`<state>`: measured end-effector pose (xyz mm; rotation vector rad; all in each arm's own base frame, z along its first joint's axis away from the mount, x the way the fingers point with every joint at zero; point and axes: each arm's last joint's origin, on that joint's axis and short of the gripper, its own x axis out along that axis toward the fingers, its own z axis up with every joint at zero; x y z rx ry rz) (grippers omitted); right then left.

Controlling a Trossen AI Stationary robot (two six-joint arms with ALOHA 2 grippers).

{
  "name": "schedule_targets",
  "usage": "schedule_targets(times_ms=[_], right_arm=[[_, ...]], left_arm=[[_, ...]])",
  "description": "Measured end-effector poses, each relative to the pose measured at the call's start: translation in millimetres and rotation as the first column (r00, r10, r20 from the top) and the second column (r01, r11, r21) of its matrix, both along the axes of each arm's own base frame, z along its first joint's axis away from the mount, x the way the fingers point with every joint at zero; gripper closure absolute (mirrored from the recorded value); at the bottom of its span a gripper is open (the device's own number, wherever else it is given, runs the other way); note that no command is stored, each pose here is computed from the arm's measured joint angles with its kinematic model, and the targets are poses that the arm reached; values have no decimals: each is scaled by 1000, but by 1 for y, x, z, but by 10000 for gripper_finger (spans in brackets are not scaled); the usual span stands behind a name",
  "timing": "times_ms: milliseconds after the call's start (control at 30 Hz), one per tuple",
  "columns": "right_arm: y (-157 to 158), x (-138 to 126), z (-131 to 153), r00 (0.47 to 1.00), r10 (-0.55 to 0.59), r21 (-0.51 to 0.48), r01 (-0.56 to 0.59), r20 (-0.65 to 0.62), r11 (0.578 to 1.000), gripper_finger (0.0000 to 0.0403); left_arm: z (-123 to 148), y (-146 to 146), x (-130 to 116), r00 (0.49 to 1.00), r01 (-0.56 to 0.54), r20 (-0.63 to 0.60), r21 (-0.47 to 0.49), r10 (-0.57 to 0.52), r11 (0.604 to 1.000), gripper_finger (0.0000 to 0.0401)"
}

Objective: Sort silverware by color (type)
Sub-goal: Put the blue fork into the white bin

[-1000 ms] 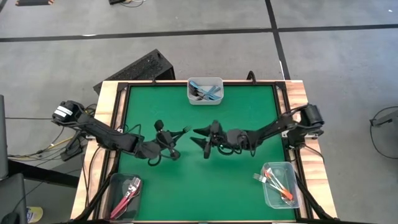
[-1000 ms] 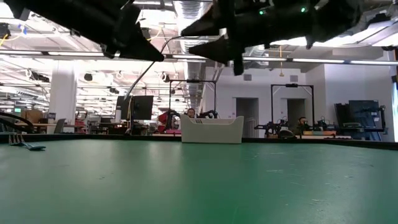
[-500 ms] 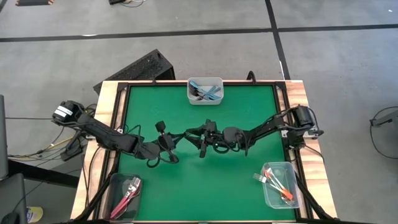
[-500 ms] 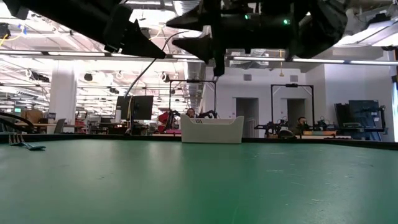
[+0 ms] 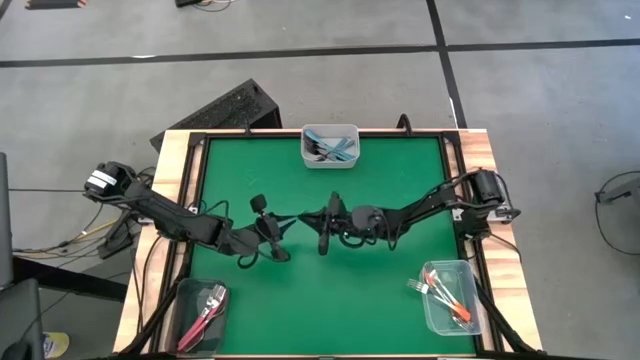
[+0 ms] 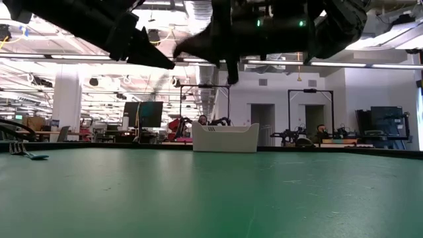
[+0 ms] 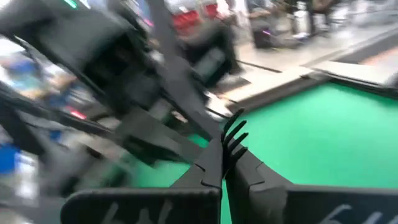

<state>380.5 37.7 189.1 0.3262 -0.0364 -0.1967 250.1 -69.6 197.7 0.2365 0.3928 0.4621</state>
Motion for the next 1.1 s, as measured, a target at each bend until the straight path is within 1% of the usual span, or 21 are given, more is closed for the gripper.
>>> schedule_targets(times_ms=[67,133,233,300,367,433,533,633,700,767,833,900,1000,1033,1067,1100], right_arm=[[-3,0,-5,998,-36,-38,34,-49,999,384],[-8,-2,-3,992,-83,-87,75,-96,993,387],[-16,-7,9,975,-136,-157,108,-178,982,389],[-23,-8,18,957,-157,-199,109,-245,974,389],[-31,-12,29,928,-182,-241,105,-324,965,390],[-39,-12,46,903,-213,-289,106,-372,952,390],[-55,-12,64,821,-318,-389,129,-474,912,390],[-78,-14,75,723,-402,-451,140,-562,882,390],[-96,-11,83,692,-437,-462,167,-575,871,390],[-113,-13,86,640,-466,-478,171,-611,862,390],[-131,-14,90,619,-477,-469,192,-624,862,390],[-147,-15,86,588,-472,-454,191,-656,870,390],[-171,-22,78,560,-439,-414,179,-703,892,390],[-178,-21,73,562,-426,-397,180,-709,900,390],[-184,-19,70,576,-415,-382,186,-704,905,390],[-190,-20,66,570,-407,-362,197,-714,911,390]], left_arm=[[-2,2,-1,1000,-16,-15,-17,16,1000,359],[-6,4,-3,998,-38,-44,-35,36,999,347],[-13,7,-8,992,-99,-80,-66,93,993,333],[-17,8,-11,987,-138,-97,-92,129,986,328],[-21,9,-14,983,-162,-110,-115,150,980,325],[-25,10,-17,977,-186,-128,-136,169,973,324],[-27,11,-19,972,-215,-136,-164,194,963,324],[-28,11,-20,969,-226,-136,-173,204,959,324],[-28,11,-20,969,-229,-139,-175,206,958,324],[-28,11,-21,968,-232,-138,-179,210,956,324],[-29,12,-22,965,-238,-150,-173,213,956,323],[-30,12,-22,963,-242,-160,-165,216,956,323],[-31,12,-23,961,-245,-170,-159,218,956,323],[-31,13,-23,960,-248,-171,-160,220,955,323],[-31,13,-24,960,-249,-172,-158,222,955,323],[-31,13,-24,960,-251,-170,-158,224,955,323]])
